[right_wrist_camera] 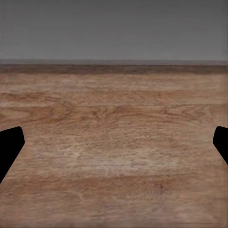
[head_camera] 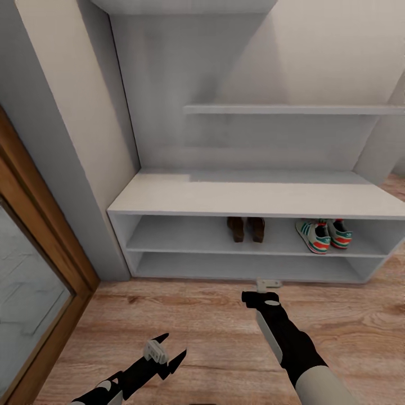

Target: Pick up the two gym shoes and the two sandals from the corridor floor and place them onto the hallstand (shoe rack) in the corridor, making sure they are on the rack and not on the floor. Arrange them so the two gym shoes are next to each other and the two sandals are next to each other.

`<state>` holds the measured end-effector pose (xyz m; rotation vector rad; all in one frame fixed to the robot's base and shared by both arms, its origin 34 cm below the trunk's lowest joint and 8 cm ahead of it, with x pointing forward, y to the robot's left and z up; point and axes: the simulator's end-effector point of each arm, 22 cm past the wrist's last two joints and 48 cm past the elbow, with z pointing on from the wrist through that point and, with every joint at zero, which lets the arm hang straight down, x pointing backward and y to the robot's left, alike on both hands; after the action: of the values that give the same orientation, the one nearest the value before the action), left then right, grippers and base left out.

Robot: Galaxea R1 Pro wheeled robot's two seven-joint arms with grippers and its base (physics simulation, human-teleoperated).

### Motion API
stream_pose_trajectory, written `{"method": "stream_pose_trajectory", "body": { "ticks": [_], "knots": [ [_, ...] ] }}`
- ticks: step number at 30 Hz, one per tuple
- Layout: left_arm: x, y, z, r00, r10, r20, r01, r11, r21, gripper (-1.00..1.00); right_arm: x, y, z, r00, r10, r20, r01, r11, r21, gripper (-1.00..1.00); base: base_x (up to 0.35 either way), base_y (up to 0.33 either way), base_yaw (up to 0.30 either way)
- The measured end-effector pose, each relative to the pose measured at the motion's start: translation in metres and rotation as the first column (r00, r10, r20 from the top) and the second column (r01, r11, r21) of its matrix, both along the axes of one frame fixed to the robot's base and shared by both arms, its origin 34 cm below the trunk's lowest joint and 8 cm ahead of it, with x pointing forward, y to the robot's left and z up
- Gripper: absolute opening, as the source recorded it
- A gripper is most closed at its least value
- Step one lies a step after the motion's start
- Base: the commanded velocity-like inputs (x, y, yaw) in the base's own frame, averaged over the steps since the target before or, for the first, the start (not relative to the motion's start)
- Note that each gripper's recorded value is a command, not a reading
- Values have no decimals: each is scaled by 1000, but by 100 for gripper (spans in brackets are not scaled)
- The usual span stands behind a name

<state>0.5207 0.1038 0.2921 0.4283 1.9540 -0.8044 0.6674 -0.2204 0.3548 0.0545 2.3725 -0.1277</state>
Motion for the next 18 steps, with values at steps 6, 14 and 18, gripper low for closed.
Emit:
{"method": "stream_pose_trajectory", "body": {
  "ticks": [6, 14, 18],
  "knots": [
    [0, 0, 0, 1000, 0, 0, 0, 1000, 0, 100, 0, -1, 0, 1000, -1, 1, 1, 1000, 0, 100, -20, 0, 0],
    [0, 2, 0, 1000, 0, 0, 0, 1000, 2, 100, 0, -2, 1, 1000, -4, 1, 4, 1000, -1, 100, -2, 0, 0],
    [0, 2, 0, 1000, 1, 0, -1, 1000, 3, 100, 0, -2, 1, 1000, -5, 2, 5, 1000, -1, 100, 0, 0, 0]
  ]
}}
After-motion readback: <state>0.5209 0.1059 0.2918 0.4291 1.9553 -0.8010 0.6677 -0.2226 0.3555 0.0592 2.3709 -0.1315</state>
